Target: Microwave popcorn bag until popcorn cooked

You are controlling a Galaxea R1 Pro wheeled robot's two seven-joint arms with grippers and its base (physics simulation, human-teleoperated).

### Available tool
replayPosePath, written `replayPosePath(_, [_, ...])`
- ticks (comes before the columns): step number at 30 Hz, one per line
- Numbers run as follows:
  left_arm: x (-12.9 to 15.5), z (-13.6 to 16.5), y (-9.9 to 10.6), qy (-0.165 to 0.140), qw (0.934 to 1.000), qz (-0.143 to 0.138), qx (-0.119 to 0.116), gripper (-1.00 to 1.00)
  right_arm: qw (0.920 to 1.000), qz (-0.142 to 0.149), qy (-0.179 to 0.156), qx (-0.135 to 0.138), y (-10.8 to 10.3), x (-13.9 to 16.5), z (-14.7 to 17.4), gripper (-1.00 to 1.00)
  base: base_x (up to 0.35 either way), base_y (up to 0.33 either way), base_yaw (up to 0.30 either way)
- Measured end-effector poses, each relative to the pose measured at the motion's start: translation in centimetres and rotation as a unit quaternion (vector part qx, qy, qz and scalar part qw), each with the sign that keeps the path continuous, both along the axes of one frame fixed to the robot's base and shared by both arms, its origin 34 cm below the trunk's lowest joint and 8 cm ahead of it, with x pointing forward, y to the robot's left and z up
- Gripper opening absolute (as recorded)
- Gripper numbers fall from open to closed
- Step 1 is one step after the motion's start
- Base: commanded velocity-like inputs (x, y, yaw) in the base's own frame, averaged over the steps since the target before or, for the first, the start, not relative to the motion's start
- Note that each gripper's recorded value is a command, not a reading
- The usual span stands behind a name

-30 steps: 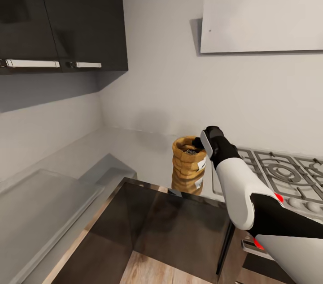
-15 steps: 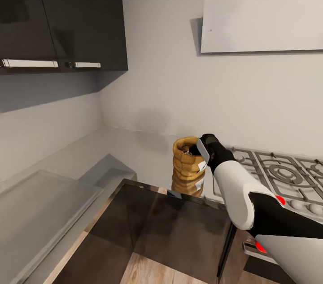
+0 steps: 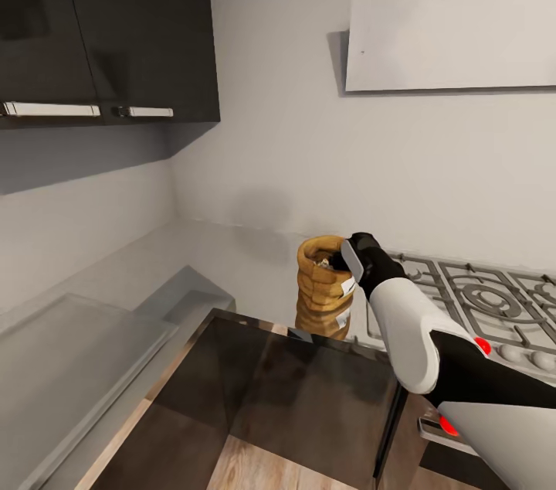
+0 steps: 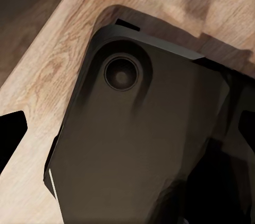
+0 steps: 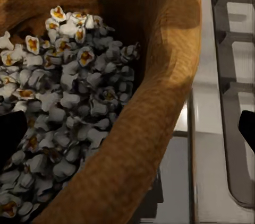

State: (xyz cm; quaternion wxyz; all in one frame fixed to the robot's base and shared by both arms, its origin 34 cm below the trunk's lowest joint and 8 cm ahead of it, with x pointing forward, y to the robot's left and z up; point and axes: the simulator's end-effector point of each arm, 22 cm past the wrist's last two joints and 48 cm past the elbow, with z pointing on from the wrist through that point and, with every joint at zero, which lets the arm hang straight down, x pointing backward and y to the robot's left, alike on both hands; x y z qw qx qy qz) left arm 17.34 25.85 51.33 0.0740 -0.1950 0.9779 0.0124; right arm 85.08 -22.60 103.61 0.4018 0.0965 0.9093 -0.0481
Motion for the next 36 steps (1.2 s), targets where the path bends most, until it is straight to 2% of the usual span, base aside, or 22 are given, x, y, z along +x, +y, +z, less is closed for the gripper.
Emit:
replayPosePath(16, [-0.01, 0.00, 0.02, 0.000, 1.0000, 0.001, 0.000, 1.00, 1.0000, 0.000, 0.004, 0.004, 0.08, -0.13, -0.26, 1.00, 0.000, 0.000, 0.000])
replayPosePath(17, [-0.01, 0.00, 0.02, 0.000, 1.0000, 0.001, 0.000, 1.00, 1.0000, 0.000, 0.003, 0.004, 0.07, -0.10, -0.24, -1.00, 0.000, 0.000, 0.000])
replayPosePath(36, [-0.02, 0.00, 0.03, 0.000, 1.0000, 0.001, 0.001, 1.00, 1.0000, -0.001, 0.006, 0.001, -0.04, -0.18, -0.16, -1.00, 0.000, 0.000, 0.000])
